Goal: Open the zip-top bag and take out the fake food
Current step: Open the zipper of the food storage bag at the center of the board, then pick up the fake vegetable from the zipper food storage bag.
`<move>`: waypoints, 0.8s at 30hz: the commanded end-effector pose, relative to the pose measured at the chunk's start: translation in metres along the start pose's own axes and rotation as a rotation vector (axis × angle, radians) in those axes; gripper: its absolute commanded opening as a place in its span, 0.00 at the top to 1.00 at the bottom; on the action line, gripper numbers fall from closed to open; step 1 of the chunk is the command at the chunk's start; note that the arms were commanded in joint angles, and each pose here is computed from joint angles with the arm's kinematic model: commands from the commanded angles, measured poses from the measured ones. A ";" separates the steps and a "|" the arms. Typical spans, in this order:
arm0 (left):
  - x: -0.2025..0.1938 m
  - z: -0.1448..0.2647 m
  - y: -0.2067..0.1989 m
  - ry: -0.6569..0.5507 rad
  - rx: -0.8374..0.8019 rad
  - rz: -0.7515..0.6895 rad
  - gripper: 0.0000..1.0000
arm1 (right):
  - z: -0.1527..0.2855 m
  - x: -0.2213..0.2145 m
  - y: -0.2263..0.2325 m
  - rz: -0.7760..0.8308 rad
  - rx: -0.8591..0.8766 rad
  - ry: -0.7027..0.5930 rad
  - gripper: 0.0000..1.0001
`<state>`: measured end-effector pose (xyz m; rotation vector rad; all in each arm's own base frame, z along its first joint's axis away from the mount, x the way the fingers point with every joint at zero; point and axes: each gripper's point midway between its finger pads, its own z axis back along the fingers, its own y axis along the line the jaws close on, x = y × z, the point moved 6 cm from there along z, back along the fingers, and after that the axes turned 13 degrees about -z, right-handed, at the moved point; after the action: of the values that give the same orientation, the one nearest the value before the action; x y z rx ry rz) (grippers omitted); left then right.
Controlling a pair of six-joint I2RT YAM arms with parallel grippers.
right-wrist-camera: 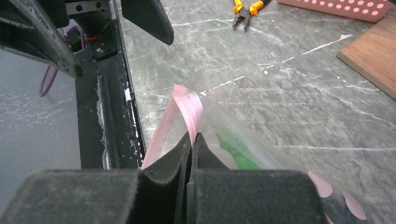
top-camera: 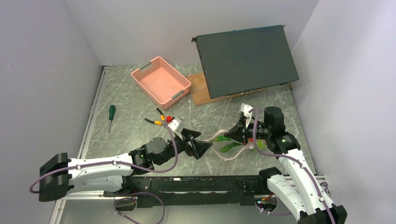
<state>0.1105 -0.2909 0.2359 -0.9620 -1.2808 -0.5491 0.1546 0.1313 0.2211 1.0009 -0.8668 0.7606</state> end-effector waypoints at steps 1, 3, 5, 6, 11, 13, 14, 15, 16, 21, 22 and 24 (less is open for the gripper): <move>0.020 0.007 -0.001 -0.166 0.001 0.122 0.06 | 0.002 0.010 0.002 0.076 0.020 -0.061 1.00; 0.019 0.007 -0.004 -0.148 -0.013 0.144 0.08 | 0.002 0.010 -0.001 0.087 -0.012 -0.061 1.00; 0.017 0.005 -0.008 -0.118 -0.016 0.161 0.12 | 0.003 0.009 -0.004 0.085 -0.033 -0.059 1.00; 0.017 0.003 -0.011 -0.112 -0.022 0.167 0.15 | 0.003 0.008 -0.004 0.082 -0.031 -0.058 1.00; 0.008 -0.020 -0.026 -0.049 -0.021 0.161 0.33 | 0.002 0.004 -0.005 0.076 -0.018 -0.050 1.00; 0.004 -0.035 -0.033 -0.016 -0.012 0.134 0.42 | 0.002 0.002 -0.006 0.071 -0.020 -0.044 1.00; 0.003 -0.041 -0.036 -0.006 -0.011 0.116 0.47 | 0.002 0.002 -0.007 0.069 -0.023 -0.042 1.00; 0.001 -0.045 -0.040 0.009 -0.005 0.093 0.49 | 0.002 0.001 -0.008 0.067 -0.026 -0.039 1.00; -0.003 -0.050 -0.042 0.036 0.009 0.064 0.49 | 0.002 0.000 -0.008 0.066 -0.028 -0.039 1.00; -0.030 -0.062 -0.038 0.181 0.082 -0.045 0.55 | 0.001 -0.001 -0.010 0.061 -0.032 -0.033 1.00; -0.035 -0.062 -0.036 0.195 0.098 -0.060 0.55 | 0.001 -0.001 -0.011 0.061 -0.032 -0.033 1.00; -0.042 -0.064 -0.030 0.216 0.131 -0.097 0.55 | 0.001 -0.002 -0.011 0.061 -0.028 -0.032 1.00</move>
<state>0.1036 -0.3696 0.2194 -0.8652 -1.1467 -0.5800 0.1587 0.1266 0.2149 0.9742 -0.9021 0.7559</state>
